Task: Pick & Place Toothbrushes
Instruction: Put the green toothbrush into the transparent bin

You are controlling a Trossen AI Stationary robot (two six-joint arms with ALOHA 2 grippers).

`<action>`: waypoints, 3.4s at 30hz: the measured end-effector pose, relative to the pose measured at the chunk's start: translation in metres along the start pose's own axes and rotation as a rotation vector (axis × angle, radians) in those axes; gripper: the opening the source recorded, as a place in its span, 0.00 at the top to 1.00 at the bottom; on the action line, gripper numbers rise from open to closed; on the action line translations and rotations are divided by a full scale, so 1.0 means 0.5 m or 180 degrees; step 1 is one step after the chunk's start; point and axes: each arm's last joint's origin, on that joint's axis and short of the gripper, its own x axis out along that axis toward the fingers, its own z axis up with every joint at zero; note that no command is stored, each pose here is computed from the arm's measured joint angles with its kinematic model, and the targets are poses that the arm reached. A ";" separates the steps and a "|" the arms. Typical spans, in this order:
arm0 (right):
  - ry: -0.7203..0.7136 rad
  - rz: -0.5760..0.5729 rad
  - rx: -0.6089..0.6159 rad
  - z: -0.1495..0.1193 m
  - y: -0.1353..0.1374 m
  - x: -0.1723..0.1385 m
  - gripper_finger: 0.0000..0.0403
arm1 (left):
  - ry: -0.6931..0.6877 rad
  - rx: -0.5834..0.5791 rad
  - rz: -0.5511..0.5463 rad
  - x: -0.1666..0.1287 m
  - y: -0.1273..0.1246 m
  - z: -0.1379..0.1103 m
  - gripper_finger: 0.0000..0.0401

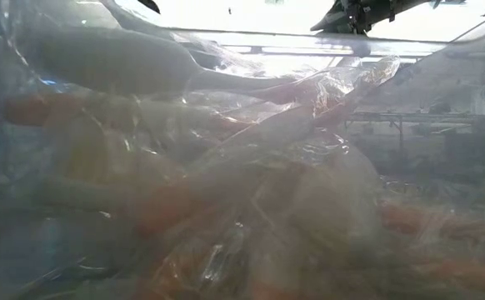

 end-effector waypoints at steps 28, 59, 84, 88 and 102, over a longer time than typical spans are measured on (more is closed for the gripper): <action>0.0008 0.0028 -0.0001 0.000 0.001 0.000 0.75 | -0.0231 -0.0708 0.0322 -0.246 0.077 0.081 0.96; 0.0005 0.0012 -0.0001 0.000 0.000 0.000 0.75 | -0.0635 -0.2167 0.0850 -0.407 0.338 -0.090 0.96; 0.0018 0.0008 0.0000 -0.001 0.000 0.000 0.75 | -0.0618 -0.2822 0.0954 -0.261 0.445 -0.252 0.96; 0.0028 -0.0008 -0.0012 -0.002 0.000 0.000 0.75 | -0.0586 -0.2814 0.0934 -0.255 0.442 -0.253 0.96; 0.0060 -0.0016 -0.0019 -0.004 -0.001 0.000 0.75 | -0.0583 -0.2909 0.0967 -0.255 0.443 -0.253 0.83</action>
